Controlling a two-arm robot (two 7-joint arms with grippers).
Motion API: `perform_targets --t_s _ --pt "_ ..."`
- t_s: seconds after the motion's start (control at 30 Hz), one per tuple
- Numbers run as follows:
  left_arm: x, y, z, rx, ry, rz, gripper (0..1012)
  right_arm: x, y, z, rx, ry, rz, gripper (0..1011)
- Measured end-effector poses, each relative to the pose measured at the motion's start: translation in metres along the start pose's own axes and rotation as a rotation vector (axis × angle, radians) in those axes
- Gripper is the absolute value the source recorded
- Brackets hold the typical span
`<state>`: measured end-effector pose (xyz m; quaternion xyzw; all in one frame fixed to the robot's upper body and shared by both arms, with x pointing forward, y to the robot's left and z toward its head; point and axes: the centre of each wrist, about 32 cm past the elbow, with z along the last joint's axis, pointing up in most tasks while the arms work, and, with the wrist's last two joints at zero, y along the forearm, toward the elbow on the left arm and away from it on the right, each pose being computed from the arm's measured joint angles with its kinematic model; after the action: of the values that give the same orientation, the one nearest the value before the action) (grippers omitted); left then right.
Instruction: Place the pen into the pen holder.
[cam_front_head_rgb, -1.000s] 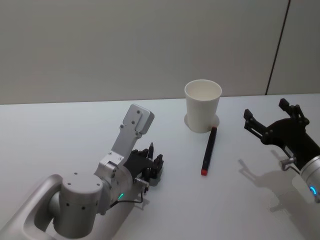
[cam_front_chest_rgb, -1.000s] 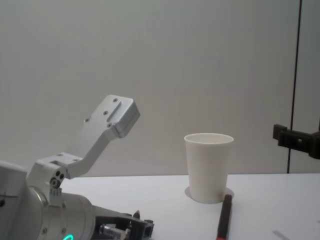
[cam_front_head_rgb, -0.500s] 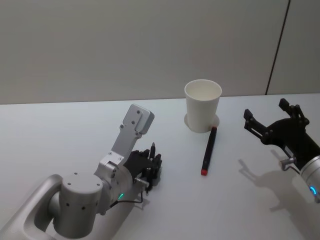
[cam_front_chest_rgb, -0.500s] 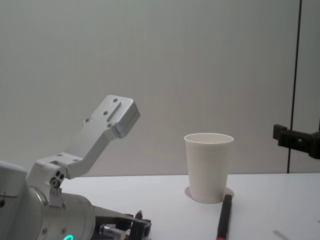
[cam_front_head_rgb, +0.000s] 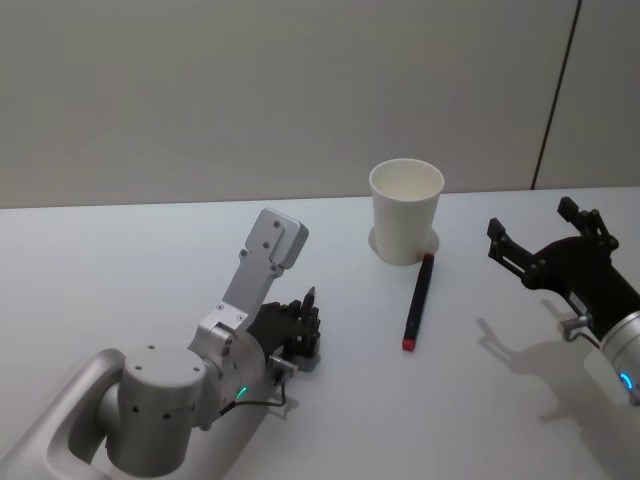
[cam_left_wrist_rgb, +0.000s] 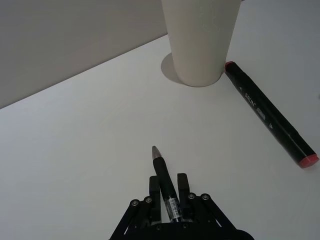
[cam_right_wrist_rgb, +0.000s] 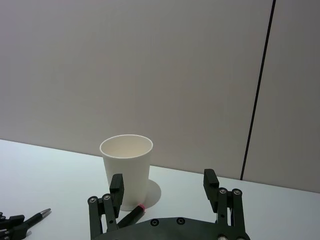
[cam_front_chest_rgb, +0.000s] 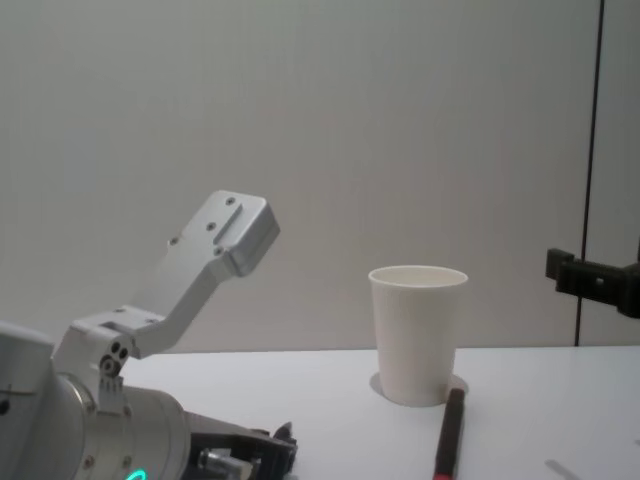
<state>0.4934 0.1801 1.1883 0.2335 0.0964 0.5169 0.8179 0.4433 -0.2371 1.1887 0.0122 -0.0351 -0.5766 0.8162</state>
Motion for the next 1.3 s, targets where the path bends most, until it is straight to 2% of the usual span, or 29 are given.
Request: perform_targets --t_s 0.43,1.3 --pt "0.0000 0.0000 0.0000 0.000 0.000 0.000 141 0.0000 0.0000 0.0000 0.000 0.000 0.000 1001" --pt "0.0000 0.0000 0.0000 0.000 0.000 -0.001 138 0.0000 0.0000 0.0000 0.000 0.000 0.000 1001"
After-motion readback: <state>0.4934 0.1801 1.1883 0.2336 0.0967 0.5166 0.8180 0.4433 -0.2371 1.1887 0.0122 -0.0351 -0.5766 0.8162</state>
